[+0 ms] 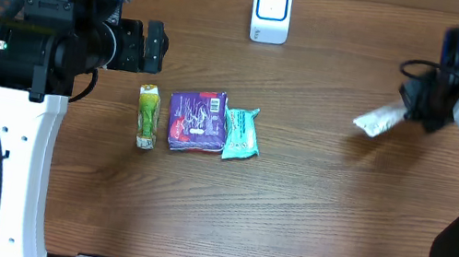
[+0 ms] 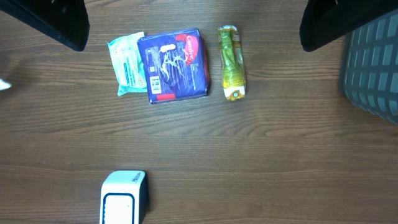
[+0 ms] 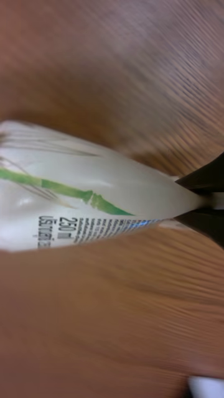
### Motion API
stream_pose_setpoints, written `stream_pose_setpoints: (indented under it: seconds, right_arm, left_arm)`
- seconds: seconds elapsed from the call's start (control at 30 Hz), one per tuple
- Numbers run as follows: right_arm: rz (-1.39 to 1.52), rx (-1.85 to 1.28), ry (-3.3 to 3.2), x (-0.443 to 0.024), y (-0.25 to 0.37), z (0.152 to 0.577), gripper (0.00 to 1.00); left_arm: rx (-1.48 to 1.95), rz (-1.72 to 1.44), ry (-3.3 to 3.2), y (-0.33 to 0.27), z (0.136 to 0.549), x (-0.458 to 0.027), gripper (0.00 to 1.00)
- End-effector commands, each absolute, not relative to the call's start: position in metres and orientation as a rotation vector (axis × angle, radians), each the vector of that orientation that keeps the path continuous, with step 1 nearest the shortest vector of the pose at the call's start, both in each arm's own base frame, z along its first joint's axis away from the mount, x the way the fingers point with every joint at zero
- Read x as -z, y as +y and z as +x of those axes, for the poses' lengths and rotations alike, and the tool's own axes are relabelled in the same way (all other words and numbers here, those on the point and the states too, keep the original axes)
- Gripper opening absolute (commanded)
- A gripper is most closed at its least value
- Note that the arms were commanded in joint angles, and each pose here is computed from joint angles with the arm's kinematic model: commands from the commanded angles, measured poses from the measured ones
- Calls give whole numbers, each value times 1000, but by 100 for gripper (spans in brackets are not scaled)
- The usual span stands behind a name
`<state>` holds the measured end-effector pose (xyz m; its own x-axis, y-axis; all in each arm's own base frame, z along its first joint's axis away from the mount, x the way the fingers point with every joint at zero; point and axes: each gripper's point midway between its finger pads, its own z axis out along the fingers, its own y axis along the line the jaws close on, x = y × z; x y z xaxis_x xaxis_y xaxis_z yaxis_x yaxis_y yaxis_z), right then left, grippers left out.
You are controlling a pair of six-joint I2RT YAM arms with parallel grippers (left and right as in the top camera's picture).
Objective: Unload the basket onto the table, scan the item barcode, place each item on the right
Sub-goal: 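Carry the Pantene tube to the right side and release it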
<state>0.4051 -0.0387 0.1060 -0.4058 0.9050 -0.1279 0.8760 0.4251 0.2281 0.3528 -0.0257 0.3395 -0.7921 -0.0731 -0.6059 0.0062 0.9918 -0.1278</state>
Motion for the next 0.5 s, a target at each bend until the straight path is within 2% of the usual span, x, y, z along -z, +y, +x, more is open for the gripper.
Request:
stream_pose_setpoints:
  seconds: [0.0,0.23,0.47]
  right_arm:
    - [2006,-271,2118,-82,-46,400,4]
    - [2043,-237,1981,-41,-62,395,4]
    - [1959,41,1832,-47,-107,390,4]
  left_arm:
    - [159,-33,2478,-27,355,-340,100]
    - [159,-33,2478,-27,355,-340,99]
    - [159,-33,2478,-27,355,-340,99]
